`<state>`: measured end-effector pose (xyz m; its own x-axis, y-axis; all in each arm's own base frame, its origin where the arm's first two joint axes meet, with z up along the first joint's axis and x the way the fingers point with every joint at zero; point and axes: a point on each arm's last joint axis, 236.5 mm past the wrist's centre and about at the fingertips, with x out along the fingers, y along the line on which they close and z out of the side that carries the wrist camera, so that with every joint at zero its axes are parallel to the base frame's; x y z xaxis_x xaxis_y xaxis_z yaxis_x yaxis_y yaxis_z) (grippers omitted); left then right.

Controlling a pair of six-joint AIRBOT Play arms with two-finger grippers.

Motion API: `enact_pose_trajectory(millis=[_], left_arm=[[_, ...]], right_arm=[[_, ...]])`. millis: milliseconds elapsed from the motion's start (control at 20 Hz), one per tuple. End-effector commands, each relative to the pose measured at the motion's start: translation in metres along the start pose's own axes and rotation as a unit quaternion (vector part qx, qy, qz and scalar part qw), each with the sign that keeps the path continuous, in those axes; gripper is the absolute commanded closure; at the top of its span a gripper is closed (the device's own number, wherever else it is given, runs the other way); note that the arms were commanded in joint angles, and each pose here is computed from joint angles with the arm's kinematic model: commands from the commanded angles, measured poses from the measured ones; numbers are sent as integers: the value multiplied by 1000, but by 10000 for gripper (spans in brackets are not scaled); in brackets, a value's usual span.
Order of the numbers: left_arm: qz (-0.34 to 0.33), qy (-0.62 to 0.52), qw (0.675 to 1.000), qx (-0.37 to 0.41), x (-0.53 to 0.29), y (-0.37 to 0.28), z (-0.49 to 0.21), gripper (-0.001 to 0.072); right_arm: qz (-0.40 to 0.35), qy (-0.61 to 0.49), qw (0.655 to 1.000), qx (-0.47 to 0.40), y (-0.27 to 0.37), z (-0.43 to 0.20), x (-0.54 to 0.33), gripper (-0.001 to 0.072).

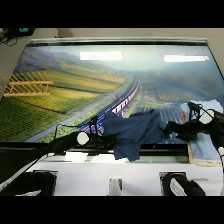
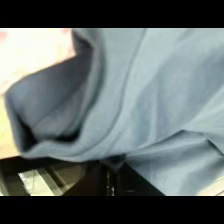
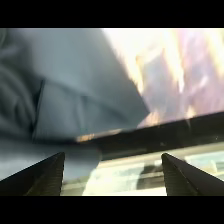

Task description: Fold the shirts.

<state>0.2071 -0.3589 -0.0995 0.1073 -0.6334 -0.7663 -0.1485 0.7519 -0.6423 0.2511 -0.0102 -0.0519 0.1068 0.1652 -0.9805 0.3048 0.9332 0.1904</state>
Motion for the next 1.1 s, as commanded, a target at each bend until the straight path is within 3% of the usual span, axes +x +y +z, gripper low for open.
enact_pose_trajectory(millis=[0,50,200,350,400,450,500,700,800,900,1050], left_arm=[[-9,-2,1000,-3,-4,-7,0,679],[-13,-4,1000,-1,-6,-9,1,679],[-25,-9,1000,5,-14,-18,2,679],[-29,-12,999,18,-17,-21,3,679],[-29,-14,999,17,-17,-22,4,679],[-31,-14,999,18,-17,-22,4,679],[-35,-17,999,28,-20,-26,5,679],[-105,-112,978,143,-78,-88,45,679],[-143,-210,945,208,-153,-130,86,680],[-193,-346,889,229,-268,-173,131,680],[-277,-548,756,226,-478,-217,145,680]], right_arm=[[-7,14,1000,24,-6,7,21,90],[-8,28,999,27,-7,5,30,93],[22,49,998,19,5,5,48,202],[43,51,998,22,14,8,56,242],[43,57,997,23,13,6,58,369],[43,61,997,23,13,5,59,576],[49,60,997,18,16,5,57,689],[83,-64,994,-16,41,49,-1,690],[95,-201,974,-32,58,95,-78,691],[113,-365,923,-48,78,130,-191,691],[136,-565,810,-79,102,121,-368,691]])
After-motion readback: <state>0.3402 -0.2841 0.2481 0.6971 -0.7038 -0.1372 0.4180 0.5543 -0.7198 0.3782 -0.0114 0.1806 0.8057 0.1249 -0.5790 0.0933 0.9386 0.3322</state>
